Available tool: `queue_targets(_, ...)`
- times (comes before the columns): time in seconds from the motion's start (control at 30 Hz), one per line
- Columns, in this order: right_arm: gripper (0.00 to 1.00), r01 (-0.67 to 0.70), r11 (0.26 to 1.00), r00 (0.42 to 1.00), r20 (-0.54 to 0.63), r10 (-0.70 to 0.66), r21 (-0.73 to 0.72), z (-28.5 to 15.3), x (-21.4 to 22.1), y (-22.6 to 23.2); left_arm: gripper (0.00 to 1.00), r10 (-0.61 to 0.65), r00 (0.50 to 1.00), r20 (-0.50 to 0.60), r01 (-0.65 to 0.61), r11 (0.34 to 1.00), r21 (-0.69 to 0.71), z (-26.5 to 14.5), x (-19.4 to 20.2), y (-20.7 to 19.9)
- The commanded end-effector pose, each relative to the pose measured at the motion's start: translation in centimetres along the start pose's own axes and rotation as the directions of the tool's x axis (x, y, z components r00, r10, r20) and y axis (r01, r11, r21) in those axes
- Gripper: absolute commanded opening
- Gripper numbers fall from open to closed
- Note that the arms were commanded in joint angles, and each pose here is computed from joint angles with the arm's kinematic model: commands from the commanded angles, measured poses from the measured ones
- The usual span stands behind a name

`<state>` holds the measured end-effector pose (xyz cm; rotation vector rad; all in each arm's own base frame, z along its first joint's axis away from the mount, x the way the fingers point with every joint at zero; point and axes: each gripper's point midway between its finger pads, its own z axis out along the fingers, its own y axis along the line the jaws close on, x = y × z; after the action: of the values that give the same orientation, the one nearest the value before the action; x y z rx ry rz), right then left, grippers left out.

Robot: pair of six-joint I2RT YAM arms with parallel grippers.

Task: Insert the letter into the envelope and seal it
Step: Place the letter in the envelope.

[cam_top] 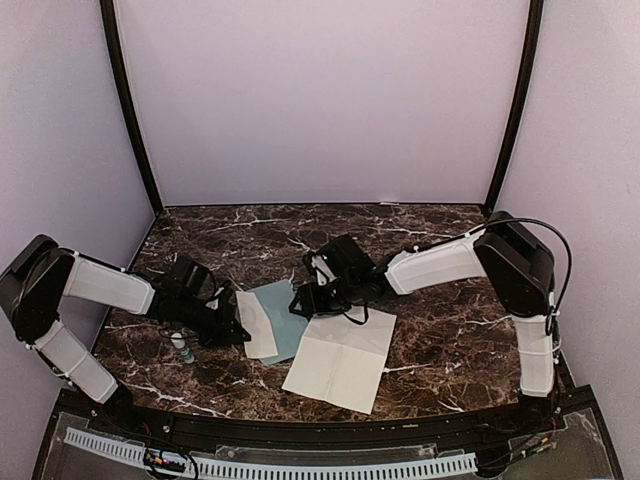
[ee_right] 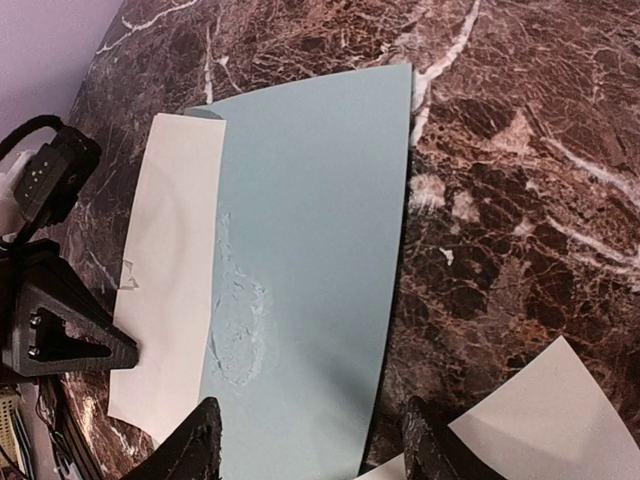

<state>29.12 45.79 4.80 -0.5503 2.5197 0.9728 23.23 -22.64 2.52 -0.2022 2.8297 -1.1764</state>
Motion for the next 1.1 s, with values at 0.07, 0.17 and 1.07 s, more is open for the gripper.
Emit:
queue_targets(0.07, 0.58, -0.007, 1.0, 0.999, -0.036, 0.007, 0.012, 1.2, 0.8, -0.5, 0.0, 0.023, 1.0, -0.004, -0.023, 1.0, 0.01, 0.1, -0.2, -0.5)
queue_targets(0.17, 0.58, -0.008, 1.0, 0.999, -0.049, 0.008, 0.006, 1.3, 1.2, -0.5, 0.0, 0.026, 1.0, -0.002, -0.026, 1.0, 0.012, 0.1, -0.3, -0.5)
queue_targets(1.07, 0.54, -0.001, 0.997, 0.996, -0.087, -0.006, -0.082, 2.3, 2.6, 1.5, 0.0, 0.029, 0.999, -0.036, -0.026, 0.996, 0.087, 2.6, -1.9, -1.9)
